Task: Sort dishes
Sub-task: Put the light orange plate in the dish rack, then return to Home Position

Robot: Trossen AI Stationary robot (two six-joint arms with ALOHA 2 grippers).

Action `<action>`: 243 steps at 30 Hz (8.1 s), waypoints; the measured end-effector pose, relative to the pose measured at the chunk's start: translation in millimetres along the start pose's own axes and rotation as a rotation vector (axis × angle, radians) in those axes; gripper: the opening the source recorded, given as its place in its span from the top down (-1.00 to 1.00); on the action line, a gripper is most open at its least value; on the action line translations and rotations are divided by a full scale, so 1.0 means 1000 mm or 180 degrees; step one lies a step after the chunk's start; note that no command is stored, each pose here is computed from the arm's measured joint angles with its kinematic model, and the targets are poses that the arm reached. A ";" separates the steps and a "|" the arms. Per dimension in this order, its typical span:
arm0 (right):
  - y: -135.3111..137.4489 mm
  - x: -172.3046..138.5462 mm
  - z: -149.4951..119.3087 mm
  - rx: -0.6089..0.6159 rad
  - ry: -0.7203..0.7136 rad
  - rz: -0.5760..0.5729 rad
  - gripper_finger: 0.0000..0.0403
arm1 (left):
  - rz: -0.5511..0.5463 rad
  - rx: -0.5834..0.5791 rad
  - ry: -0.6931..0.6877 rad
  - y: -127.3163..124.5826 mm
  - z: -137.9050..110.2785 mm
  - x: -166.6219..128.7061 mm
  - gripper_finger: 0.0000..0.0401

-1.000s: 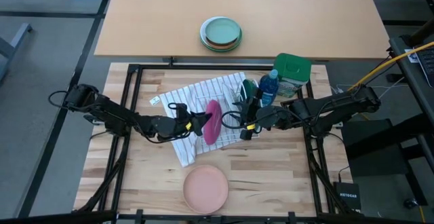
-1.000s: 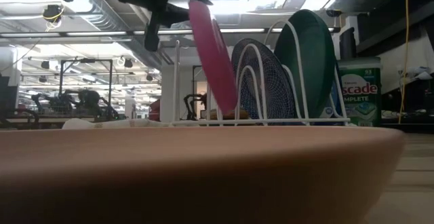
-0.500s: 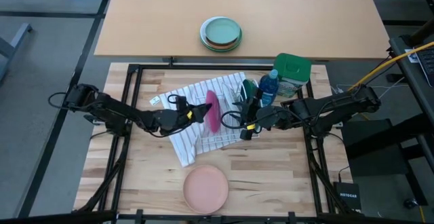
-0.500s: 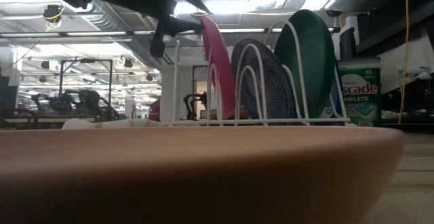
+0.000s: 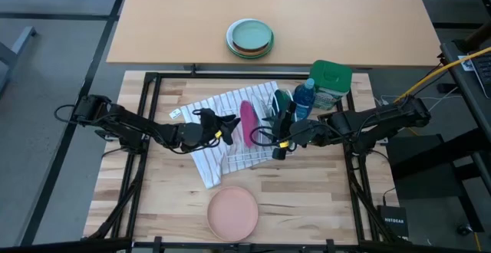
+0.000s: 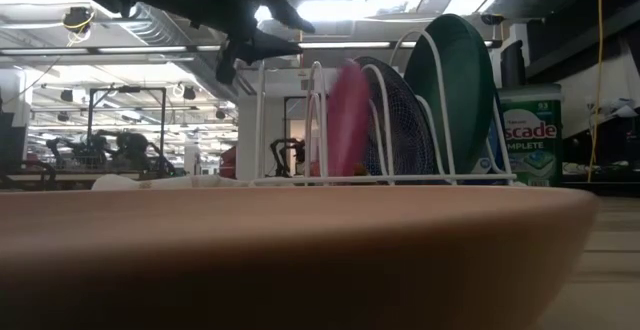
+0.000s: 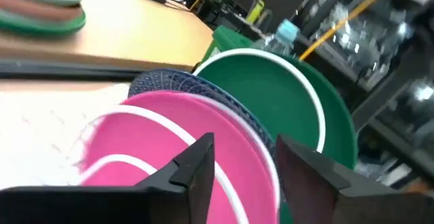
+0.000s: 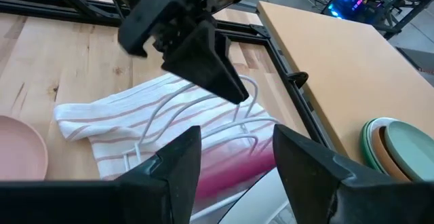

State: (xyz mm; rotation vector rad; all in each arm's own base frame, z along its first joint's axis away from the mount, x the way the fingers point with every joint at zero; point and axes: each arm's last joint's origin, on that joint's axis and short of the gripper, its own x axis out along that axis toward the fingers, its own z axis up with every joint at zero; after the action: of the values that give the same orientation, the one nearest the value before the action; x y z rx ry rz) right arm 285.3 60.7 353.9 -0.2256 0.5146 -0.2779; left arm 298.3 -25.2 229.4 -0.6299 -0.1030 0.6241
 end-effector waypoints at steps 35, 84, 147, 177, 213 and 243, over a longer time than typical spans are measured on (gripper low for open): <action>0.014 -0.005 -0.011 0.0281 0.0433 0.1638 0.08 | -0.2434 0.2880 0.1970 -0.042 -0.084 -0.149 0.17; 0.031 0.023 -0.020 0.1154 0.0893 0.1466 0.08 | -0.3586 0.5200 0.2365 -0.009 -0.147 -0.117 0.17; -0.058 -0.099 -0.008 0.0308 -0.0262 0.0276 0.08 | -0.0640 -0.0302 -0.0005 -0.053 0.012 -0.073 1.00; -0.054 -0.094 -0.013 0.0386 -0.0065 0.0308 0.08 | 0.0083 0.0151 0.0129 -0.012 -0.020 -0.012 0.32; -0.057 -0.099 -0.014 0.0619 -0.0072 0.0319 0.08 | -0.0197 0.2181 0.0343 -0.019 0.028 -0.067 0.24; -0.048 -0.084 -0.190 0.1485 -0.0954 0.0398 0.08 | -0.0141 0.2073 -0.0303 0.135 0.043 -0.142 0.24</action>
State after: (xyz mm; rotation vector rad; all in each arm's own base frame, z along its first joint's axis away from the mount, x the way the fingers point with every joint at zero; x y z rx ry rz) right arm 108.8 15.6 244.3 0.2166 0.1561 -0.2300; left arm 101.4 1.1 199.5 0.0314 0.0011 0.6011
